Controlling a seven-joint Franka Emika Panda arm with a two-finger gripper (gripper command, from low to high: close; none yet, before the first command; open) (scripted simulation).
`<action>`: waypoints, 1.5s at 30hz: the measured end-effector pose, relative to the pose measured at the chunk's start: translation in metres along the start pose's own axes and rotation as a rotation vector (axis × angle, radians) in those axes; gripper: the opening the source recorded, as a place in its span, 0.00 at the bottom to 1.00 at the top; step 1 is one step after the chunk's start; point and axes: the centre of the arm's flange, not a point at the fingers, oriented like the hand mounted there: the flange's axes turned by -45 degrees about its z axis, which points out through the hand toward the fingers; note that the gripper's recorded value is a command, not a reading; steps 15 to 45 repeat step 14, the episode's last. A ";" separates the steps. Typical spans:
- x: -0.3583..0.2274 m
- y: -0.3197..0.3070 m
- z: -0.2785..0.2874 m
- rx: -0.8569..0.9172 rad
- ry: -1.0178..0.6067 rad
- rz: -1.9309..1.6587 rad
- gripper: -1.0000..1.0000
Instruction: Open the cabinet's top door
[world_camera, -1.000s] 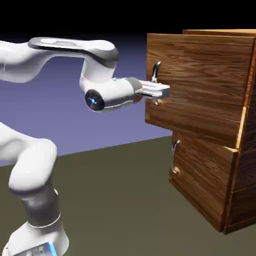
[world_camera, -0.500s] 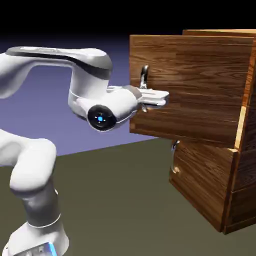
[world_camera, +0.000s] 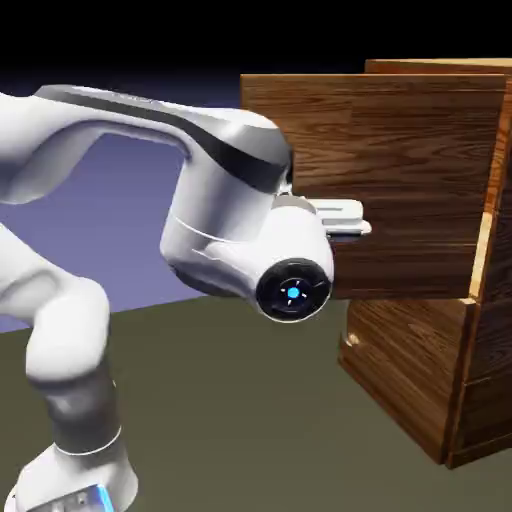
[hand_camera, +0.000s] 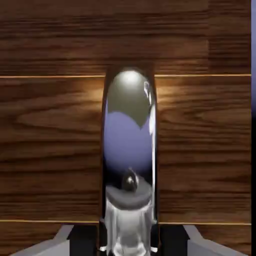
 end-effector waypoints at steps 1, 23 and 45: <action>0.000 -0.004 -0.008 -0.025 0.000 0.000 0.00; 0.000 -0.046 -0.069 -0.252 0.000 0.000 0.00; 0.000 -0.046 -0.069 -0.252 0.000 0.000 0.00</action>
